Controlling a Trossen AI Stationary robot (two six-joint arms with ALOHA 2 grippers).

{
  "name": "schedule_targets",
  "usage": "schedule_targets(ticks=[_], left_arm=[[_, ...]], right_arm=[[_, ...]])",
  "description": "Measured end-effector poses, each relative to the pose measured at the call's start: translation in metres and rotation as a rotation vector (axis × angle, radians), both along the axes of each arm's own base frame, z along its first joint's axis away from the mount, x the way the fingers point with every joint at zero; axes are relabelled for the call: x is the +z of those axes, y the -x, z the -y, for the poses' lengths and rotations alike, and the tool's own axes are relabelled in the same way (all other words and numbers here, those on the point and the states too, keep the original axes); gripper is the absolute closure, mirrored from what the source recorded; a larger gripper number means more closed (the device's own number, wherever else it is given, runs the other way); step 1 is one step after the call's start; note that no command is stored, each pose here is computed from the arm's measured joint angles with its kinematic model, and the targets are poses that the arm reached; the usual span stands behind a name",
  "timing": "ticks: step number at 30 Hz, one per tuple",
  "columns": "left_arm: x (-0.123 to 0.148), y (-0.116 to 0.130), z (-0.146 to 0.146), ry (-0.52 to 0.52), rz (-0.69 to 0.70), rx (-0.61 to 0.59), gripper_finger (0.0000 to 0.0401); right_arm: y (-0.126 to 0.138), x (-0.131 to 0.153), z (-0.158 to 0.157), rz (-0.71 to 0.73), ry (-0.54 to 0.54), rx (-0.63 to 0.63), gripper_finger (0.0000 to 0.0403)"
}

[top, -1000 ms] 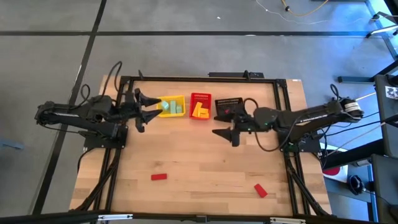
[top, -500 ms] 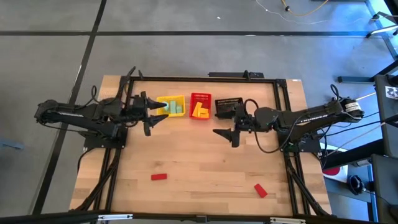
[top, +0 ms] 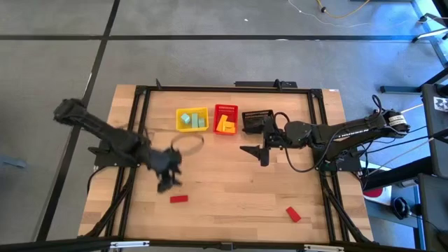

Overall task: Sort & place blocks by color
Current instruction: Put the left red block into the black basket

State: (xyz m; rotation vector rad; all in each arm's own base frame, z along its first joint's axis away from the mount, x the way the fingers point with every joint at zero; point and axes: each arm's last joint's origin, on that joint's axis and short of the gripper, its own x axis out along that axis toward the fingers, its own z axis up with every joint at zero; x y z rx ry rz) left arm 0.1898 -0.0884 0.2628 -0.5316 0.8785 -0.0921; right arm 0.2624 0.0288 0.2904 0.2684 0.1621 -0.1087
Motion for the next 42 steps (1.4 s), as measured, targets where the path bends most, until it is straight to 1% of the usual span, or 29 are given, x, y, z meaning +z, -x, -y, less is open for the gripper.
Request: schedule_targets(ticks=[3, 6, 10, 12, 15, 19, 22, 26, 28, 30, 33, 34, 38, 40, 42], left_arm=[[-0.015, -0.008, 0.034, -0.062, -0.084, -0.071, 0.0170], [-0.035, -0.016, 0.064, -0.176, -0.137, -0.114, 0.0170], [-0.069, -0.029, 0.092, -0.304, -0.228, -0.140, 0.0170], [-0.083, -0.036, 0.100, -0.326, -0.270, -0.131, 0.0170], [-0.100, -0.042, 0.104, -0.346, -0.326, -0.103, 0.0170], [-0.114, -0.044, 0.105, -0.325, -0.399, -0.080, 0.0170], [-0.120, -0.045, 0.106, -0.327, -0.423, -0.074, 0.0170], [-0.124, -0.046, 0.107, -0.330, -0.438, -0.062, 0.0175], [-0.125, -0.047, 0.105, -0.325, -0.446, -0.058, 0.0195], [-0.123, -0.049, 0.102, -0.318, -0.451, -0.048, 0.0233], [-0.119, -0.050, 0.094, -0.316, -0.455, -0.057, 0.0307], [-0.116, -0.051, 0.092, -0.322, -0.448, -0.068, 0.0316], [-0.091, -0.055, 0.070, -0.381, -0.364, -0.071, 0.0315], [-0.076, -0.055, 0.054, -0.440, -0.320, -0.068, 0.0315], [-0.058, -0.057, 0.034, -0.487, -0.255, -0.036, 0.0315]], right_arm=[[0.001, -0.003, 0.000, -0.033, 0.021, -0.011, 0.0022], [0.001, -0.005, 0.001, -0.053, 0.034, -0.014, 0.0022], [0.002, -0.008, 0.001, -0.089, 0.040, -0.016, 0.0022], [0.002, -0.010, 0.001, -0.104, 0.039, -0.016, 0.0022], [0.003, -0.012, 0.001, -0.131, 0.043, -0.016, 0.0022], [0.004, -0.015, 0.002, -0.158, 0.048, -0.015, 0.0022], [0.004, -0.015, 0.002, -0.160, 0.058, -0.012, 0.0022], [0.004, -0.015, 0.002, -0.161, 0.073, -0.009, 0.0022], [0.004, -0.015, 0.002, -0.162, 0.074, -0.008, 0.0022], [0.004, -0.015, 0.002, -0.162, 0.074, -0.009, 0.0022], [0.004, -0.016, 0.002, -0.172, 0.074, -0.009, 0.0022], [0.004, -0.016, 0.002, -0.179, 0.074, -0.009, 0.0022], [0.006, -0.020, 0.002, -0.215, 0.043, -0.017, 0.0022], [0.007, -0.022, 0.002, -0.240, 0.011, -0.026, 0.0022], [0.009, -0.025, 0.002, -0.270, -0.025, -0.037, 0.0022]])
